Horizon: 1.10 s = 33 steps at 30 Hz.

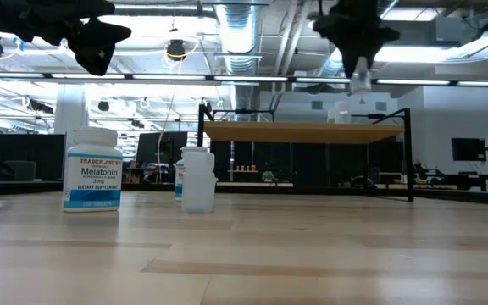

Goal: Pick and place medicine bottles onto shelf by color
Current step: Put the transparent medicine bottle onto the right side of the shelf

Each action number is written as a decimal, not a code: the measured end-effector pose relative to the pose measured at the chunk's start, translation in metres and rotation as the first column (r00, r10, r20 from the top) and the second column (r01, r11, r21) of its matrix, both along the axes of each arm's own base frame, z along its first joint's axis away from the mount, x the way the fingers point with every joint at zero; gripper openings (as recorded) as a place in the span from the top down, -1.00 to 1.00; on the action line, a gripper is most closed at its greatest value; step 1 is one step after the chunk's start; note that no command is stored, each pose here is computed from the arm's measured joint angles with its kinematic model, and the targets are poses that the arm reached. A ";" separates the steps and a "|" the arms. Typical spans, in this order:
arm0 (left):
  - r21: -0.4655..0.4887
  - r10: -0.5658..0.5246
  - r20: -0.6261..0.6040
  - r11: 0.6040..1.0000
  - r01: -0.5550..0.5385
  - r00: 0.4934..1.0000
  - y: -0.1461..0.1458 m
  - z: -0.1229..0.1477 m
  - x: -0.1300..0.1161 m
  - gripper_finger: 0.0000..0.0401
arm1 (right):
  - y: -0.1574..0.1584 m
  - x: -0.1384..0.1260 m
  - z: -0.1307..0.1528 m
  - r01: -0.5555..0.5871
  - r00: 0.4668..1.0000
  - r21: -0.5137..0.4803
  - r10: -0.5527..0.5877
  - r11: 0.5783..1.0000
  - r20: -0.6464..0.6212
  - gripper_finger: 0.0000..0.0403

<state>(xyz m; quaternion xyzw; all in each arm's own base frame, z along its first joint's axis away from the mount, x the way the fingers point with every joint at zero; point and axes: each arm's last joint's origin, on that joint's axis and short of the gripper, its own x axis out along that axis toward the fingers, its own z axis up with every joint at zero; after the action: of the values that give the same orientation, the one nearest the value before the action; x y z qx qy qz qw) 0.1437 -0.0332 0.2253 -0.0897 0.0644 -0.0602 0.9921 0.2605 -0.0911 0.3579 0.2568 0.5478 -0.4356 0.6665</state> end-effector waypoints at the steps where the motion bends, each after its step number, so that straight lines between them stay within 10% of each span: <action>1: 0.000 0.000 0.000 1.000 0.000 1.000 0.000 0.000 0.000 0.18 | 0.000 -0.003 -0.002 0.016 1.000 -0.002 -0.016 1.000 0.010 0.26; 33: -0.003 0.000 -0.001 1.000 0.000 1.000 0.000 0.000 0.000 0.18 | -0.042 -0.011 -0.042 0.105 0.975 0.000 -0.103 0.994 0.199 0.16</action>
<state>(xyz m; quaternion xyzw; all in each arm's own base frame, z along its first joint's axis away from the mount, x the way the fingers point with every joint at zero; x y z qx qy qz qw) 0.1437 -0.0332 0.2253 -0.0913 0.0646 -0.0604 0.9919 0.2495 -0.1334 0.3160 0.3240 0.4620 -0.4448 0.6955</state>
